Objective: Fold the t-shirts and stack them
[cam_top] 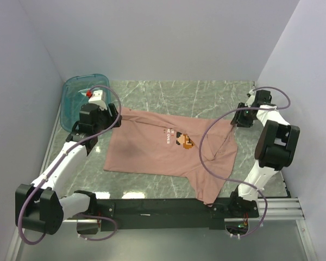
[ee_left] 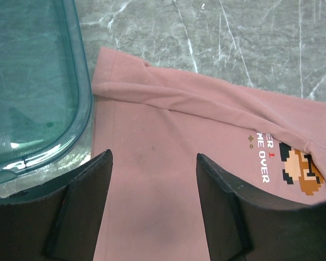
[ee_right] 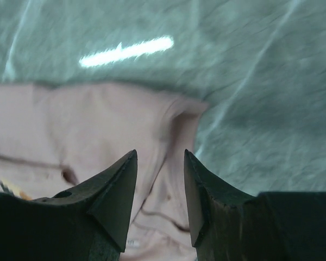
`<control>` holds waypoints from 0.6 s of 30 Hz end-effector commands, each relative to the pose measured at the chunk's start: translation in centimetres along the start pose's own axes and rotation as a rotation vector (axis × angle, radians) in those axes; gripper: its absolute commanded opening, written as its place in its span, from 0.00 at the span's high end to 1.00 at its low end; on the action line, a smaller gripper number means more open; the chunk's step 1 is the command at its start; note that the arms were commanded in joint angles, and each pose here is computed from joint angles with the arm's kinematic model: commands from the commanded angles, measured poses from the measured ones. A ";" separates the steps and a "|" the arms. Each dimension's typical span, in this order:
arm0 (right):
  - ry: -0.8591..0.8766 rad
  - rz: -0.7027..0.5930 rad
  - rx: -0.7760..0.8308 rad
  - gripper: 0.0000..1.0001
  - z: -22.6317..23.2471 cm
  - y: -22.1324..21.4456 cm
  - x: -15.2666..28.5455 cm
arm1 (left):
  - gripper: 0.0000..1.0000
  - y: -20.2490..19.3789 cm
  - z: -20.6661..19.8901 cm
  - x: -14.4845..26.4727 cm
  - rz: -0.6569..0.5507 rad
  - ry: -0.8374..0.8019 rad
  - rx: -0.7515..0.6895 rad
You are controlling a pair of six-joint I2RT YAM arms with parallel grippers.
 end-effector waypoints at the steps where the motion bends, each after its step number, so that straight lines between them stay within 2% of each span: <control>1: -0.009 -0.072 -0.070 0.53 0.3 2.9 0.2 | 0.32 0.0 0.2 0.8 -0.026 0.018 0.026; 10: 0.020 0.011 -0.124 0.55 0.2 4.1 -2.6 | 0.32 -0.9 0.1 0.9 -0.005 0.018 0.045; 18: 0.024 0.034 -0.144 0.66 -0.1 3.8 -2.7 | 0.32 -0.8 0.2 1.3 -0.007 0.020 0.045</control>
Point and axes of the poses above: each gripper's point midway between its finger pads, its own x axis back along the fingers, its own z axis along the line the jaws close on, y = z × x, the point moved 10 cm from there along x, back along the fingers, and after that the axes turned 15 degrees about -x, right-handed, at the moved point
